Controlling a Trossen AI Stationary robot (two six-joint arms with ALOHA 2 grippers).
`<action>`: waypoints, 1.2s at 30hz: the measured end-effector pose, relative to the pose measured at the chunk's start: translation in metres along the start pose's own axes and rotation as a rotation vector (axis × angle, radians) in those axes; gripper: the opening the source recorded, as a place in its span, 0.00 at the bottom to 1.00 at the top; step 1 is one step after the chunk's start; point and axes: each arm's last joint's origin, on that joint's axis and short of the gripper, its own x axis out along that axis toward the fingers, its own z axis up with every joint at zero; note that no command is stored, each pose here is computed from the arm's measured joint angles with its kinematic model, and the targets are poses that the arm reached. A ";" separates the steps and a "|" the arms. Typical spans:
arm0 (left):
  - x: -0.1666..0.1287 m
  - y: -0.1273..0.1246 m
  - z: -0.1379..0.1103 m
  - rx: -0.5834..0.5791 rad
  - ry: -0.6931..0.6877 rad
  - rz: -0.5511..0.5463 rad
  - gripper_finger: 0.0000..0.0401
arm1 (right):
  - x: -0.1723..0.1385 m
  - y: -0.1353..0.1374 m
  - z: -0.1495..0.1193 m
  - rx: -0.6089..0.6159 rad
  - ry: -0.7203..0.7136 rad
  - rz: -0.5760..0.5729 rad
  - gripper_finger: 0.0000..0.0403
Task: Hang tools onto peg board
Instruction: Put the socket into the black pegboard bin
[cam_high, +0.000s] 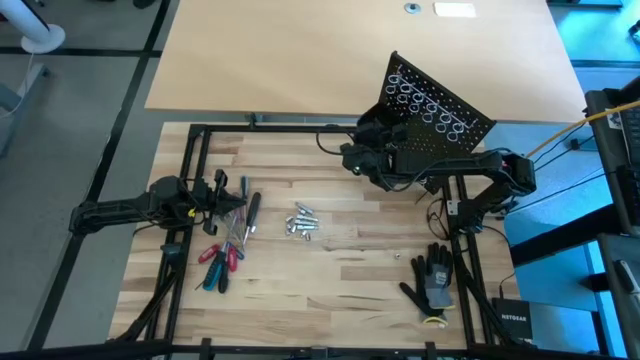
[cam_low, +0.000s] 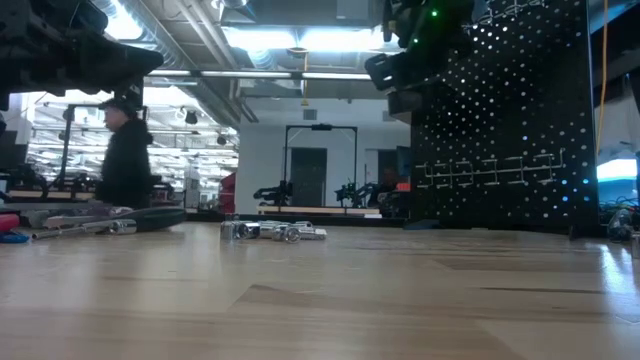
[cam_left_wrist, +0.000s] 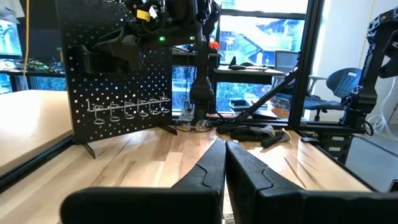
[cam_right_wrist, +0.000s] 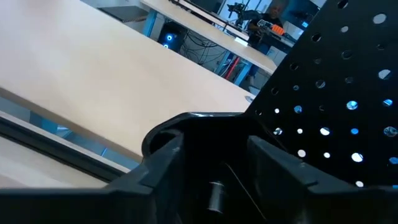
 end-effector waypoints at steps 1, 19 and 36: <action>0.000 0.000 0.000 0.000 0.000 0.000 0.00 | -0.001 0.000 0.002 0.002 -0.002 0.004 0.47; 0.000 0.000 0.000 -0.020 0.000 0.000 0.00 | -0.113 0.016 0.051 -0.086 -0.121 0.698 0.52; 0.000 0.000 0.000 -0.015 -0.001 0.000 0.00 | -0.146 0.111 -0.031 -0.181 0.242 1.131 0.52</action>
